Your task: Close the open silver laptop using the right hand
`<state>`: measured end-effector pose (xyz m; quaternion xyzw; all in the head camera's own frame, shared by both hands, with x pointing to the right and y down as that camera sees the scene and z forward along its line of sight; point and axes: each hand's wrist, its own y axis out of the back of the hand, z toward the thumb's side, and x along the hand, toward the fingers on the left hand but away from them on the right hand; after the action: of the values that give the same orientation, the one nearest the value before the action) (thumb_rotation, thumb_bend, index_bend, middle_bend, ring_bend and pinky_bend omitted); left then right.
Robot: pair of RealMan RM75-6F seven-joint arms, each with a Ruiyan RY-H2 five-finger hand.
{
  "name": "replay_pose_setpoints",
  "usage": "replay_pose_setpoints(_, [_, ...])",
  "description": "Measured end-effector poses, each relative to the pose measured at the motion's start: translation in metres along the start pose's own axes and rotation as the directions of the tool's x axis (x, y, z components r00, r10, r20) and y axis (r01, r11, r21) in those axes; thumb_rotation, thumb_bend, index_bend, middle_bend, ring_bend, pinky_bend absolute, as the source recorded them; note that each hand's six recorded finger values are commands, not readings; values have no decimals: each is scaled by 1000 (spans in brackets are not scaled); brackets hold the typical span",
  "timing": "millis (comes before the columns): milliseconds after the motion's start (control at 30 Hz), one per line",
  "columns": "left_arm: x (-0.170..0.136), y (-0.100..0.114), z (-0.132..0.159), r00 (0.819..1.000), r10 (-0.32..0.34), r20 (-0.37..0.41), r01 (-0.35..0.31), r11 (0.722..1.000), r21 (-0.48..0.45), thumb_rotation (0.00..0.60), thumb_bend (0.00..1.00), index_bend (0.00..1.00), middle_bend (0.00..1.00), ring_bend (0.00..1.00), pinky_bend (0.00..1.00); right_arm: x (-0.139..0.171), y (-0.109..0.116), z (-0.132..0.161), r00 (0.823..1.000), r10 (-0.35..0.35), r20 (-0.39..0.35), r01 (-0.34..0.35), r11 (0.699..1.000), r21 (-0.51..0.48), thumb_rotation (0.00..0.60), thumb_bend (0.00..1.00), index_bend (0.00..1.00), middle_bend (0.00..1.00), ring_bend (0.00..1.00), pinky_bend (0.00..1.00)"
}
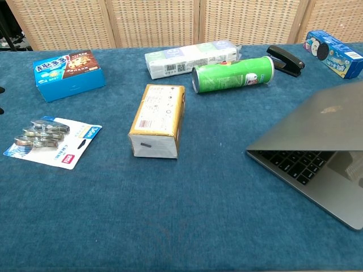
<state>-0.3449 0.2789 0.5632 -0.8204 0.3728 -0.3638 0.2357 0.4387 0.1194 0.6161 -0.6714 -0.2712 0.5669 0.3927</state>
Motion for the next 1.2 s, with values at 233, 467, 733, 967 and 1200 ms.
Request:
replay_pose_setpoints(233, [0, 0, 0, 1000, -1, 0, 1, 1000, -1, 600, 128, 246, 121, 176, 99, 6, -11, -4, 1000, 16, 9, -16, 1000, -17, 600, 133, 360, 319, 349, 85])
replay_pose_setpoints(467, [0, -1, 0, 1000, -3, -1, 3, 1000, -1, 600, 128, 246, 120, 176, 99, 10, -21, 0, 1000, 24, 0, -24, 999, -33, 600, 133, 359, 318, 348, 82])
replay_pose_setpoints(733, [0, 0, -1, 1000, -3, -3, 3, 1000, -2, 600, 128, 246, 120, 176, 99, 14, -32, 1, 999, 42, 0, -42, 998, -45, 600, 132, 358, 318, 349, 81])
replay_pose_setpoints(967, [0, -2, -1, 1000, -9, -2, 9, 1000, -3, 600, 128, 246, 121, 176, 100, 18, -40, -4, 998, 55, 14, -54, 997, -54, 600, 132, 358, 318, 349, 81])
replay_pose_setpoints(1200, [0, -2, -1, 1000, -12, -3, 12, 1000, -6, 600, 128, 246, 121, 177, 99, 25, -49, -8, 997, 72, 27, -70, 996, -64, 600, 133, 358, 316, 348, 81])
